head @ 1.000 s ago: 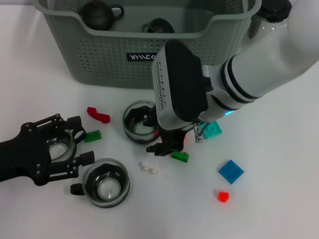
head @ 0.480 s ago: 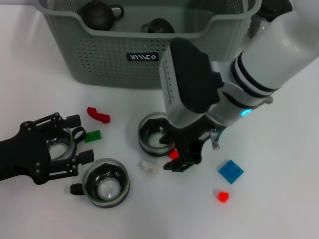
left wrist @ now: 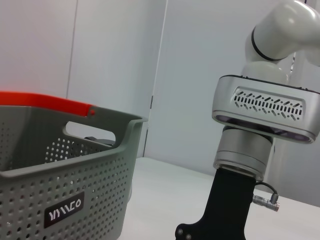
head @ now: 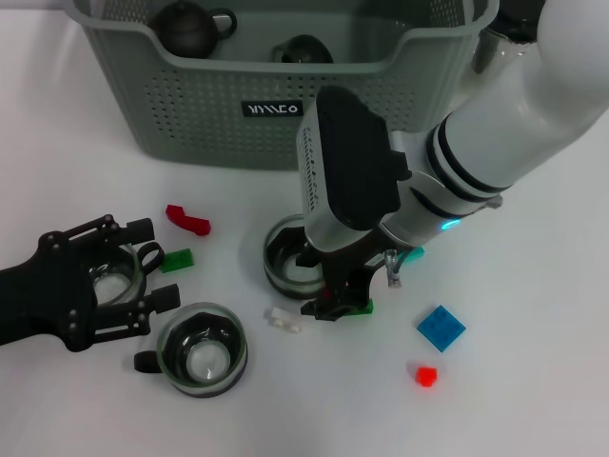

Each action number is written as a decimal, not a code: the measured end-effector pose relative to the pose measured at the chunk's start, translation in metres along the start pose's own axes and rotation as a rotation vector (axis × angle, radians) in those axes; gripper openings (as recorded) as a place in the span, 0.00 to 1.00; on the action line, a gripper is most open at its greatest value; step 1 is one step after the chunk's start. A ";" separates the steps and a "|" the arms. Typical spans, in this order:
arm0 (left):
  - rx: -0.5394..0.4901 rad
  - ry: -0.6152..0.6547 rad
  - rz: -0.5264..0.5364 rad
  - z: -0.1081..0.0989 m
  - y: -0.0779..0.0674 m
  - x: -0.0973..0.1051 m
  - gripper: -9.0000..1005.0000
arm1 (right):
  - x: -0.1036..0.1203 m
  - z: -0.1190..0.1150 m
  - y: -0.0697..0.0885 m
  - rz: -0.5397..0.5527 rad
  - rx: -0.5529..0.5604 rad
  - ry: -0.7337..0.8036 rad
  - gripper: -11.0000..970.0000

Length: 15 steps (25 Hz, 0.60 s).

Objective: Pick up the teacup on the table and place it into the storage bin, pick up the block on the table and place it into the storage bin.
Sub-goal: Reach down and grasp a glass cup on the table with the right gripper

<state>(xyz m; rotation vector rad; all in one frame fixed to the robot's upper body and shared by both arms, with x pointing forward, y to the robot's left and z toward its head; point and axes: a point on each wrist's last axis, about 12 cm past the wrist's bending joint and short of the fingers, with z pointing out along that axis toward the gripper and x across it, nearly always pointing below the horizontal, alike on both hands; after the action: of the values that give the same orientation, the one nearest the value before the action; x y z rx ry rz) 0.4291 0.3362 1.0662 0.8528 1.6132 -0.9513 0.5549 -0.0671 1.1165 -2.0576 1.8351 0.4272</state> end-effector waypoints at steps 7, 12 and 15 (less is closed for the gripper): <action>-0.004 0.002 -0.001 0.000 0.000 0.000 0.84 | 0.006 0.004 0.000 0.026 0.006 -0.010 0.46; -0.004 0.002 -0.001 0.000 0.000 0.001 0.84 | 0.006 0.004 -0.001 0.030 0.004 -0.005 0.44; -0.004 0.002 -0.002 0.000 0.000 0.001 0.84 | 0.005 0.003 -0.001 0.032 0.005 -0.007 0.34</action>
<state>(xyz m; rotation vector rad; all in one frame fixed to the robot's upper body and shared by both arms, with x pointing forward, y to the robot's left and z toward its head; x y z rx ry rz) 0.4292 0.3362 1.0655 0.8498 1.6171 -0.9484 0.5569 -0.0702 1.1119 -2.0234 1.8659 0.4374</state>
